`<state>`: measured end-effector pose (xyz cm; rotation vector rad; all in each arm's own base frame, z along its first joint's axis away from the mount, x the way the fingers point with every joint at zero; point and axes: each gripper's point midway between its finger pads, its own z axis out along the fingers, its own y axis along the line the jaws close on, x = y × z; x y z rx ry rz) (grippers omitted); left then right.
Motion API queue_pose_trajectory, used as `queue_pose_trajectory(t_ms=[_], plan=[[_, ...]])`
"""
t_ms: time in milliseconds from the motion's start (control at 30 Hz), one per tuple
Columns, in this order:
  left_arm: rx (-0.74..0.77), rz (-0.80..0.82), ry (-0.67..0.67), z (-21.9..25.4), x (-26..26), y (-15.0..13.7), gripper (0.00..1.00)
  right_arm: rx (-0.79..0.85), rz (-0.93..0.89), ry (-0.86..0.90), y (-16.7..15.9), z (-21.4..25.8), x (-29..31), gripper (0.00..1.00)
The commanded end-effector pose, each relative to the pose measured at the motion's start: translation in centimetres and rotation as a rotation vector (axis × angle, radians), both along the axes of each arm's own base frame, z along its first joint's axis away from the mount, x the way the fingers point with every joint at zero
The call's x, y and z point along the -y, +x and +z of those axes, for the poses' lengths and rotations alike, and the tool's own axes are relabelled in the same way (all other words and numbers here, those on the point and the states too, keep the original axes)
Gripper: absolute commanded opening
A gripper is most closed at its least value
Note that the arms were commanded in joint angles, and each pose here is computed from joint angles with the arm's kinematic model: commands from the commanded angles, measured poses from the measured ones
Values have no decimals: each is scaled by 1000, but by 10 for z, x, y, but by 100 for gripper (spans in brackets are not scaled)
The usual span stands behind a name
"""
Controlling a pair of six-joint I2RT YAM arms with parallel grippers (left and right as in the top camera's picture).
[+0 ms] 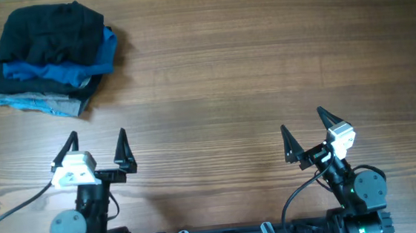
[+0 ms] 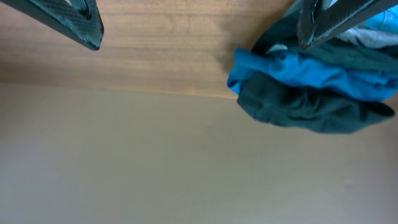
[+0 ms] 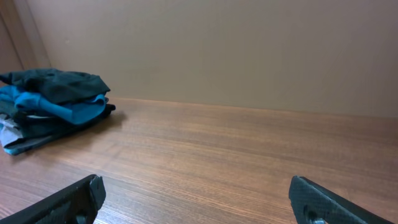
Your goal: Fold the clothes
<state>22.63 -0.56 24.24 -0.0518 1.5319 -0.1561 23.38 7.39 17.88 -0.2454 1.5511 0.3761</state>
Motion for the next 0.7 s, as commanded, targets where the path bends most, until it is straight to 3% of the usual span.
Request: queue_pose_trajectory(t_ms=[0, 233, 667], plan=[[-1, -29, -16, -28, 4, 10, 100, 6, -6, 4, 0, 1, 1, 100], [-69, -50, -22, -74, 7, 19, 100, 7, -6, 3, 0, 1, 1, 100], [-99, -49, -26, -81, 7, 19, 100, 6, -6, 4, 0, 1, 1, 100]])
